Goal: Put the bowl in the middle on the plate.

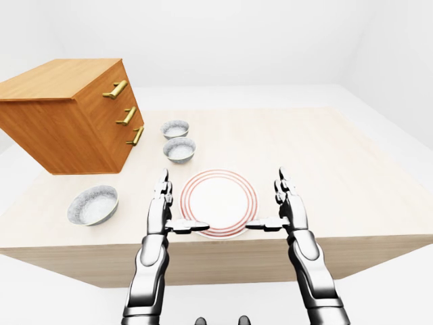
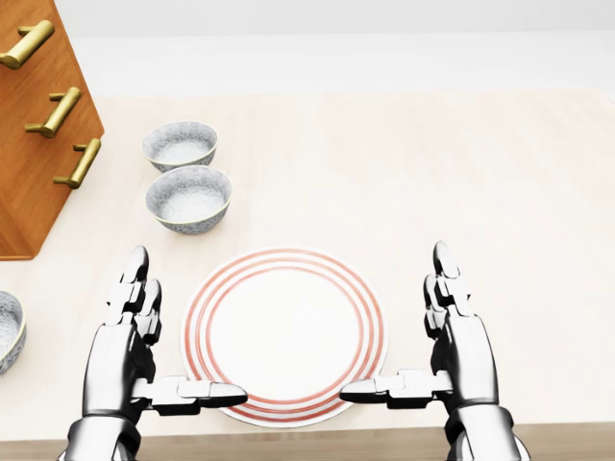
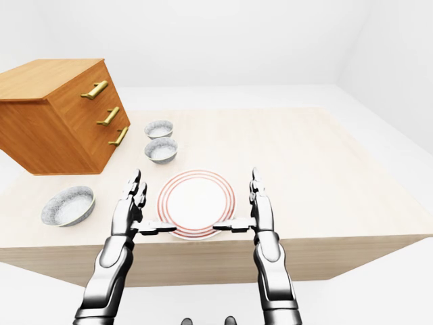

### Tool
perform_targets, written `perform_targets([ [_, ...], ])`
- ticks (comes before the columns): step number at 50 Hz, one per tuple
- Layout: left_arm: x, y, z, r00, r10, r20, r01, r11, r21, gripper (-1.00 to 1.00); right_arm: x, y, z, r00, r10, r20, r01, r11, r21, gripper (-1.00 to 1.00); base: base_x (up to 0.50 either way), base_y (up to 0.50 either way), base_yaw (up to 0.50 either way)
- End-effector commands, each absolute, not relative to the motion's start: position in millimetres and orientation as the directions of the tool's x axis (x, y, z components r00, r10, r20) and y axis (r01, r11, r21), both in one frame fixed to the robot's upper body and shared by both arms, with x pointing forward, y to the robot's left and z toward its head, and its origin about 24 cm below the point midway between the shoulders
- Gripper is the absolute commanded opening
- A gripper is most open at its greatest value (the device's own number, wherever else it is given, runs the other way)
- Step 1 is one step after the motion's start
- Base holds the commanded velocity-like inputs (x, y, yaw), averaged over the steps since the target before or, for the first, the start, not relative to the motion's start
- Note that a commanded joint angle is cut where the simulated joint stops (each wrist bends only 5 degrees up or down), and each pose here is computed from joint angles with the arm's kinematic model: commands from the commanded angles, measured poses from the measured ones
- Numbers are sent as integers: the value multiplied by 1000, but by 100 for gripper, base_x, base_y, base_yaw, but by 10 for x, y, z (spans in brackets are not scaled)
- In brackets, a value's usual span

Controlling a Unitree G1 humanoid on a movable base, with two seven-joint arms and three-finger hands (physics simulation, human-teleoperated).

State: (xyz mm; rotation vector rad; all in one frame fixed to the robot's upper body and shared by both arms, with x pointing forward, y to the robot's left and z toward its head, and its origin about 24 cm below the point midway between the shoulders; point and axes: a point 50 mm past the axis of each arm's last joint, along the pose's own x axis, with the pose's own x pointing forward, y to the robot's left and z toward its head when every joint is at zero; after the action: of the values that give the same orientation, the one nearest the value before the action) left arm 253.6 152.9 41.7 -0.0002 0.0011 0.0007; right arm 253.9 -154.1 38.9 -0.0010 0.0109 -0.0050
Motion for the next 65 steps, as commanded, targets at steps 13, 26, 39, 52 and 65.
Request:
perform_targets([
  [13,2555,1607,386,1000,6,-5,-6,1000,0,100,2598,-1614,345,999,-22,-41,22,1000,-1,100,0,0,0],
  [26,2562,1604,347,1000,1,-2,-1,1000,8,100,2545,-1576,349,999,8,-41,-9,1000,-24,100,0,0,0],
  [39,2560,1628,350,1000,22,-9,-22,1000,-1,100,2518,-1597,411,1000,-2,-23,1,998,-61,100,0,0,0],
  [52,2604,1652,304,999,40,-18,-40,999,17,100,2295,-1919,1099,975,6,224,26,990,-137,100,0,0,0],
  [65,2587,1650,314,999,42,-17,-42,999,24,100,2110,-2185,1596,916,17,400,98,959,-266,100,0,0,0],
])
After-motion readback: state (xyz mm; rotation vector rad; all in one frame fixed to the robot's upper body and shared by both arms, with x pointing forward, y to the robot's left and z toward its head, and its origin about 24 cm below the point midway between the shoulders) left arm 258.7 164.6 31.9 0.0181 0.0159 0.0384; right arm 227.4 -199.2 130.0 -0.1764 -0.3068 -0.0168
